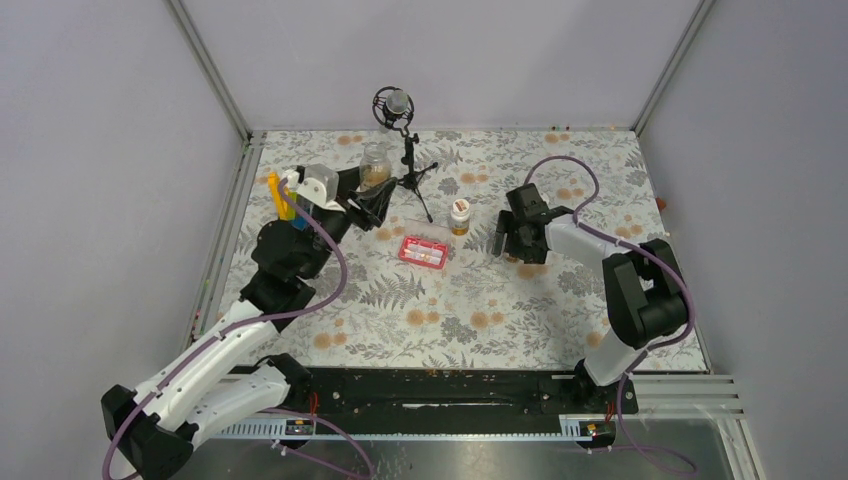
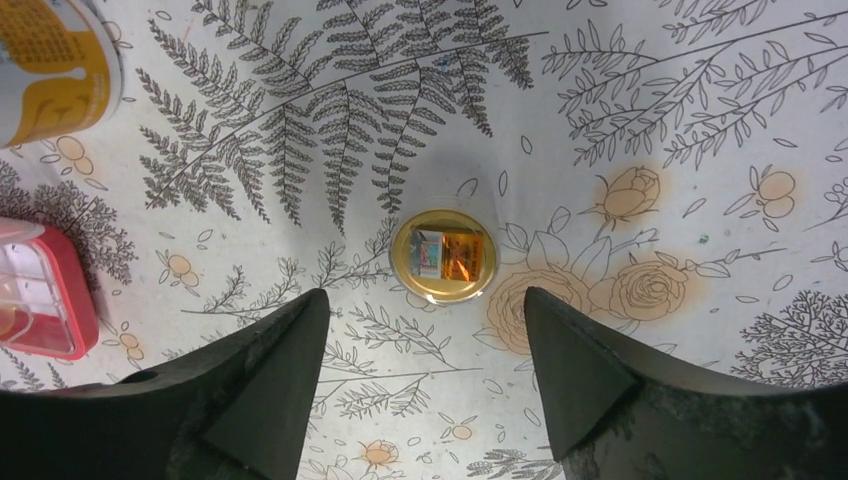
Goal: Sort the pills into containers
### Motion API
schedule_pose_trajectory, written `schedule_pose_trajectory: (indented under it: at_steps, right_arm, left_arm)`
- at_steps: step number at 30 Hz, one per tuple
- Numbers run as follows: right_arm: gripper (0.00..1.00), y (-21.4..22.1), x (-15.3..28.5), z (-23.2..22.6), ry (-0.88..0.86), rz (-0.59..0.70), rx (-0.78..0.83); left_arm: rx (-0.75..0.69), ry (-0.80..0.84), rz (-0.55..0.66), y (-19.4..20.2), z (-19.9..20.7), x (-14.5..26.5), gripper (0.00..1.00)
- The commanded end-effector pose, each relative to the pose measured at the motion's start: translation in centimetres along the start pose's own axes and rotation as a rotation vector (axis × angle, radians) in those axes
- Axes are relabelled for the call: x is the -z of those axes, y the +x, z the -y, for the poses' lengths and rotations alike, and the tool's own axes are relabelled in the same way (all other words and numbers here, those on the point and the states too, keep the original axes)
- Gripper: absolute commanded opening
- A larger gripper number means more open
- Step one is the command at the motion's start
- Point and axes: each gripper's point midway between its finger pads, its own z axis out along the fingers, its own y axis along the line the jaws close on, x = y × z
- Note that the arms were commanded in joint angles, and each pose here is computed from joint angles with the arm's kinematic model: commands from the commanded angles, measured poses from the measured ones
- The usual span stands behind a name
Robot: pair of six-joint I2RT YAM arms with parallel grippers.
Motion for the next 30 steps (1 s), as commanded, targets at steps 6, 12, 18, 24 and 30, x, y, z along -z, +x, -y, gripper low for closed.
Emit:
schedule_pose_trajectory:
  at_steps: [6,12,18,24,30]
  right_arm:
    - [0.73,-1.8,-0.5,-0.2,0.046,0.003,0.058]
    - [0.7,-1.9,-1.2,0.1,0.079,-0.007,0.081]
    - [0.68,-1.4,-1.8,0.8,0.118,-0.041,0.094]
    - [0.51,-1.2,-2.0,0.5,0.108,-0.055,0.089]
    - [0.39,-1.8,-0.8,0.1,0.085,-0.027,0.08]
  left_arm:
    - [0.108,0.053,0.125,-2.9,1.3,-1.3,0.0]
    - [0.149,0.134,0.07,-1.4,2.9,-2.0,0.0]
    - [0.19,0.193,0.033,-0.2,4.1,-2.4,0.0]
    - [0.203,0.191,0.005,0.9,4.1,-2.7,0.0]
    - [0.207,0.205,-0.032,2.3,4.4,-3.0,0.0]
